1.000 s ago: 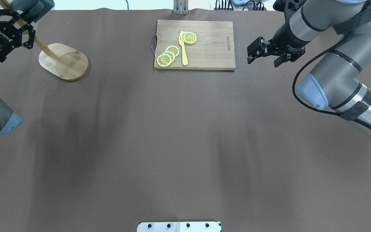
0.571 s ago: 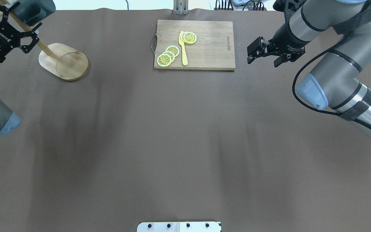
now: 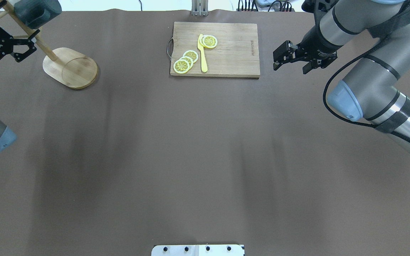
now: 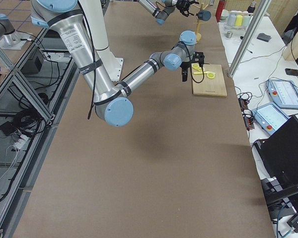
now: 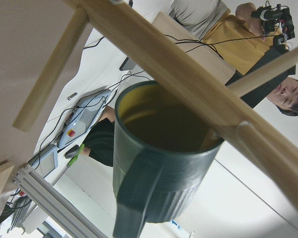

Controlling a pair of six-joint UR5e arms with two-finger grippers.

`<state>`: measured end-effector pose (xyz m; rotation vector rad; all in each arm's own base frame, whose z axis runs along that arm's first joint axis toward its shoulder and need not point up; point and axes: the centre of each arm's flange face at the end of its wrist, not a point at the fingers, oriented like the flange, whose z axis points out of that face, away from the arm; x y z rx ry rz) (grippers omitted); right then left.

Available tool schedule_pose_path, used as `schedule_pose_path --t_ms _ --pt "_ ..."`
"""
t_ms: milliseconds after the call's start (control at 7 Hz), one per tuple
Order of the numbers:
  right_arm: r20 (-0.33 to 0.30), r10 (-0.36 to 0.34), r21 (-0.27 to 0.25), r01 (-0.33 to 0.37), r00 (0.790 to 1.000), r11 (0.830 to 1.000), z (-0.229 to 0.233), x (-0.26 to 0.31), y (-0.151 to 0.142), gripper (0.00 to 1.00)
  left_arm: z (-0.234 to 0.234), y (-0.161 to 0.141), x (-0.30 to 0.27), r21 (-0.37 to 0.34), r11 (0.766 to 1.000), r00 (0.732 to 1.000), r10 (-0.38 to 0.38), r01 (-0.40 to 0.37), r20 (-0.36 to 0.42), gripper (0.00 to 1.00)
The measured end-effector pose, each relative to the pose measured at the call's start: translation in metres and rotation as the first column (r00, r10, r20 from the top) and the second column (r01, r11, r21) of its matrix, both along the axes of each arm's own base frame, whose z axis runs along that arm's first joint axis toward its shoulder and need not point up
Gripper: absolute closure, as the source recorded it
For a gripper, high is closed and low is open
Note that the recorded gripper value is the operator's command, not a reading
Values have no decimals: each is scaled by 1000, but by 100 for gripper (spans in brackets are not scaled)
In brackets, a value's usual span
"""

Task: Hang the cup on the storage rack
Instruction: 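Open the left gripper and withdraw it while the right arm retracts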

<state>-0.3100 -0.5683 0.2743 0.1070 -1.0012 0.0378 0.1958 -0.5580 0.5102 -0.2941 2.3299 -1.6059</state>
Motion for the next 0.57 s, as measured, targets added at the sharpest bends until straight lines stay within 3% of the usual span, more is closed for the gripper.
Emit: schedule_pose_path --t_ms 571 --pt "-10 5 -16 -5 1000 1000 11 5 -1 0 -14 89 -69 78 997 1000 -29 30 -13 2"
